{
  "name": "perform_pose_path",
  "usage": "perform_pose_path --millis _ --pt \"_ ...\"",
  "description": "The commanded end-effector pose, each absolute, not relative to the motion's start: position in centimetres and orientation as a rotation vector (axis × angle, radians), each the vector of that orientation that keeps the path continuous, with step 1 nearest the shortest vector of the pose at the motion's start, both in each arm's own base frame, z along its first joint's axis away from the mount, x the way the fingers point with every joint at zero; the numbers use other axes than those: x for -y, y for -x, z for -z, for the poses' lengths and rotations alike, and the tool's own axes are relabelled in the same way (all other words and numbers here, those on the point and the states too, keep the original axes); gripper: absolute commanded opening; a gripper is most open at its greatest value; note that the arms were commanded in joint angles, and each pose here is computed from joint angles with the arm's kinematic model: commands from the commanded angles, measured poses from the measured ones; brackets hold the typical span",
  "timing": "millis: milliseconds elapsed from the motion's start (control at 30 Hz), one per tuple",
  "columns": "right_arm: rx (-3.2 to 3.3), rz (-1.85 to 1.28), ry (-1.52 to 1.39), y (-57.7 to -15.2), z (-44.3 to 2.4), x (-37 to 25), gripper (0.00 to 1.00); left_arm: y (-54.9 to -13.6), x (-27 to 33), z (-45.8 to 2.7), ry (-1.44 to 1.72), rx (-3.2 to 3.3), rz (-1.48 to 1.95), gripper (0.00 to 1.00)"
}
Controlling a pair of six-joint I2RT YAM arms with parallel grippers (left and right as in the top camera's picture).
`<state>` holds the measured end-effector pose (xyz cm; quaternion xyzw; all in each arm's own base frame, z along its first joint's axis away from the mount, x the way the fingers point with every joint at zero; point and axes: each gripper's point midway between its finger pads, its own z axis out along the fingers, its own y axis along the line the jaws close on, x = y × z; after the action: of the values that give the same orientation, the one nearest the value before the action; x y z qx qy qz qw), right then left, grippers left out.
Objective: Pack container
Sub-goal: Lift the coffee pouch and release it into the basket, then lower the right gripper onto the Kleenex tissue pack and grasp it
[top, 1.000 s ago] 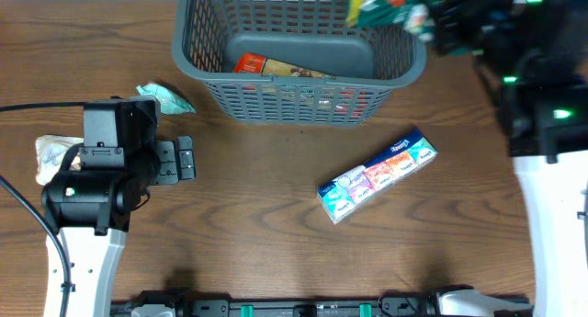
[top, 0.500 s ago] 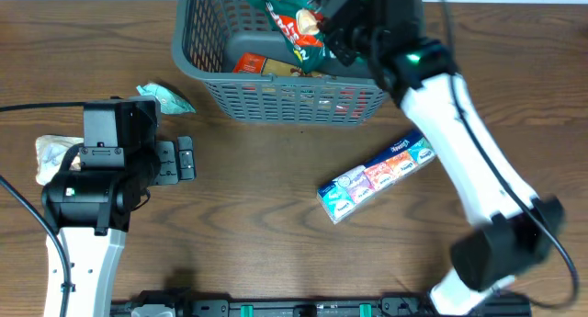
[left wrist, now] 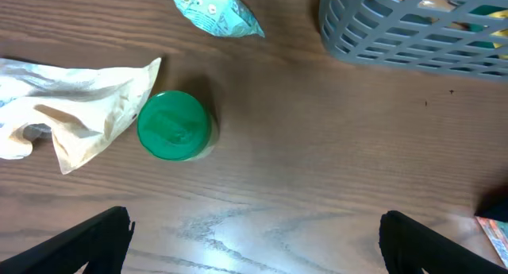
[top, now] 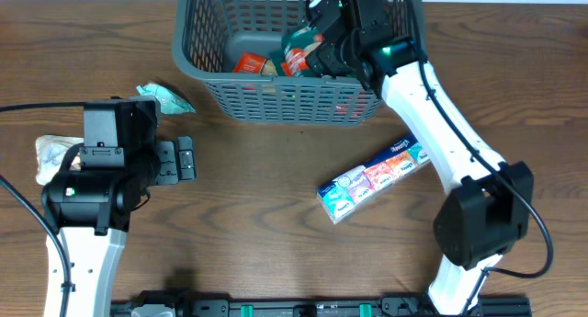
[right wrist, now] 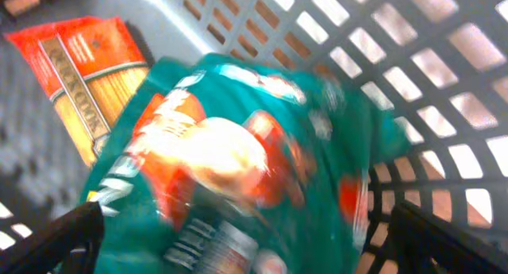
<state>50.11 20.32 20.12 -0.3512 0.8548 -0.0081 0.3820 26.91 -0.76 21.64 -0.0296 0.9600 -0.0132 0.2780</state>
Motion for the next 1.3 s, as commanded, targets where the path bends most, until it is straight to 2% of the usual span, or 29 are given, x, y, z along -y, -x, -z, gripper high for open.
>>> perform_pose_path --millis 0,100,233,367,533,700,900,1100,1200,1267 --pt "-1.994 -0.014 0.757 -49.2 -31.0 -19.9 0.99 -27.1 0.6 -22.5 0.092 -2.554 0.035 0.98" --pt "-1.884 -0.056 0.589 -47.8 -39.2 -17.7 0.99 -27.1 0.6 -22.5 0.092 -2.554 0.035 0.99" --pt "-1.89 -0.192 0.228 -44.5 -45.6 -12.3 0.99 -27.1 0.6 -22.5 0.092 -2.554 0.035 0.99" --pt "-2.059 -0.258 -0.119 -39.5 -44.5 -6.4 0.99 -27.1 0.6 -22.5 0.092 -2.553 0.035 0.98" --pt "-2.364 -0.164 -0.226 -32.4 -39.3 -3.2 0.99 -27.1 0.6 -22.5 0.092 -2.553 0.035 0.99" --pt "-2.604 -0.052 0.048 -27.2 -35.9 -3.4 0.99 -27.1 0.6 -22.5 0.092 -2.553 0.036 0.99" --pt "-2.564 -0.03 0.638 -25.5 -35.1 -6.2 0.99 -27.1 0.6 -22.5 0.092 -2.553 0.035 0.99" --pt "-2.663 -0.114 0.529 -25.5 -32.7 -7.4 0.99 -27.0 0.6 -22.5 0.092 -2.557 0.035 0.98" --pt "-2.722 -0.1 0.704 -24.7 -29.9 -8.0 0.99 -26.9 0.6 -22.4 0.092 -2.56 0.035 0.99" --pt "-2.747 -0.081 0.937 -23.7 -27.4 -8.3 0.99 -26.9 0.6 -22.4 0.092 -2.56 0.035 0.98"
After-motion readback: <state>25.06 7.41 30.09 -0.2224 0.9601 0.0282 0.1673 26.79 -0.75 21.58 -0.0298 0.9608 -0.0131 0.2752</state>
